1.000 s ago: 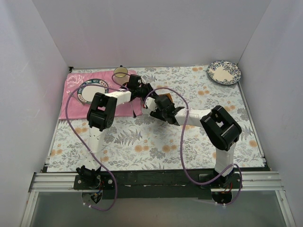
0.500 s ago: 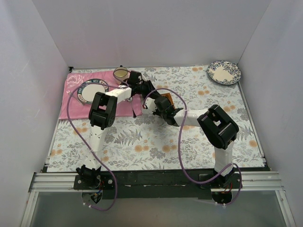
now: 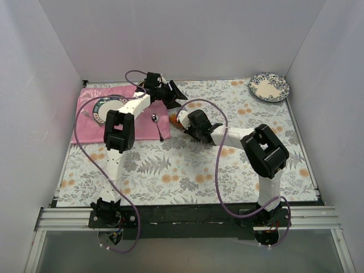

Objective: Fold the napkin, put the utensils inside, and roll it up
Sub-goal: Roll the napkin with the utensil

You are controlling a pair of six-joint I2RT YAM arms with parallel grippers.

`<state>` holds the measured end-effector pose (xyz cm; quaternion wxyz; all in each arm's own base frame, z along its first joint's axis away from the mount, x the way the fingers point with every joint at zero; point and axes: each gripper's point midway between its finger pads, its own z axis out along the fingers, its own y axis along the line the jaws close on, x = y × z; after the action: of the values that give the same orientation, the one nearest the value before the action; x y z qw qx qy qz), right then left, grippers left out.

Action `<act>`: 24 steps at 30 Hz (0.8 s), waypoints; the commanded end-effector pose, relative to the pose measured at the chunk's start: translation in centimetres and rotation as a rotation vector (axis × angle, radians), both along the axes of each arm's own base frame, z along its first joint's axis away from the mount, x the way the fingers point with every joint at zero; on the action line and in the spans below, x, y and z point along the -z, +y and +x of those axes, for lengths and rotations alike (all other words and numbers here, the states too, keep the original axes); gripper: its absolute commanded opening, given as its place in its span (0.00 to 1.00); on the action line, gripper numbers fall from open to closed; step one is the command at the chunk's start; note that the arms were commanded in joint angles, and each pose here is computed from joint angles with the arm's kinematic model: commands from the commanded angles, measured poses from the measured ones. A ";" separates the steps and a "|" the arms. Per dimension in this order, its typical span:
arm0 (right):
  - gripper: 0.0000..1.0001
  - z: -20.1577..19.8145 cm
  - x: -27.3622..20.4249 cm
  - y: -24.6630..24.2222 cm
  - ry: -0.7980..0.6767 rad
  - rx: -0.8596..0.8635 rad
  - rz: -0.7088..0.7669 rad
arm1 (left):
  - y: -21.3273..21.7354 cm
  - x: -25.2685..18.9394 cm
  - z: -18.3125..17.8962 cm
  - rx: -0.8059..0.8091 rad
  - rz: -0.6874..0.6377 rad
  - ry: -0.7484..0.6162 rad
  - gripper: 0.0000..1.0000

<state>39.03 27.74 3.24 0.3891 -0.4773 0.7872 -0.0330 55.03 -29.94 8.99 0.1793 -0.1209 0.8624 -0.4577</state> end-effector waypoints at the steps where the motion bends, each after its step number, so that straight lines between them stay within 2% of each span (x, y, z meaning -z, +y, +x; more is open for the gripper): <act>1: 0.09 -1.7 -0.2 1.7 0.210 0.036 0.193 | 0.7 -7.7 -1.7 -0.033 0.023 -0.093 0.57; 4: 0.09 -2.1 -0.2 2.1 0.303 0.050 0.272 | 2.1 -7.8 -2.6 -0.080 0.094 -0.076 0.58; 5: 0.09 -2.1 -0.4 2.1 0.328 0.057 0.283 | 2.5 -9.5 -3.2 -0.092 0.097 -0.102 0.58; 7: 0.09 -2.1 0.1 2.0 0.385 0.070 0.320 | 3.4 -8.8 -4.2 -0.120 0.133 -0.083 0.58; 9: 0.09 -2.1 0.3 2.1 0.435 0.093 0.353 | 3.9 -10.5 -5.3 -0.131 0.135 -0.099 0.57; 12: 0.09 -2.2 0.6 1.9 0.521 0.123 0.429 | 5.1 -9.8 -7.3 -0.170 0.191 -0.063 0.55; 14: 0.10 -2.3 0.8 1.8 0.595 0.126 0.494 | 5.9 -7.6 -9.1 -0.185 0.233 -0.002 0.54; 17: 0.10 -2.6 1.4 1.8 0.701 0.151 0.597 | 5.3 -6.1 -11.8 -0.152 0.236 0.054 0.54; 21: 0.11 -2.6 2.2 1.2 0.808 0.192 0.722 | 3.5 -4.5 -13.6 -0.097 0.232 0.078 0.54; 24: 0.12 -2.7 2.7 1.0 0.855 0.226 0.759 | 0.9 -4.2 -14.2 -0.014 0.173 0.068 0.47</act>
<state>39.03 28.36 3.11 0.2506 -0.2352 0.8691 0.3558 41.79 -26.20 12.03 0.1671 -0.1668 0.9125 -0.3339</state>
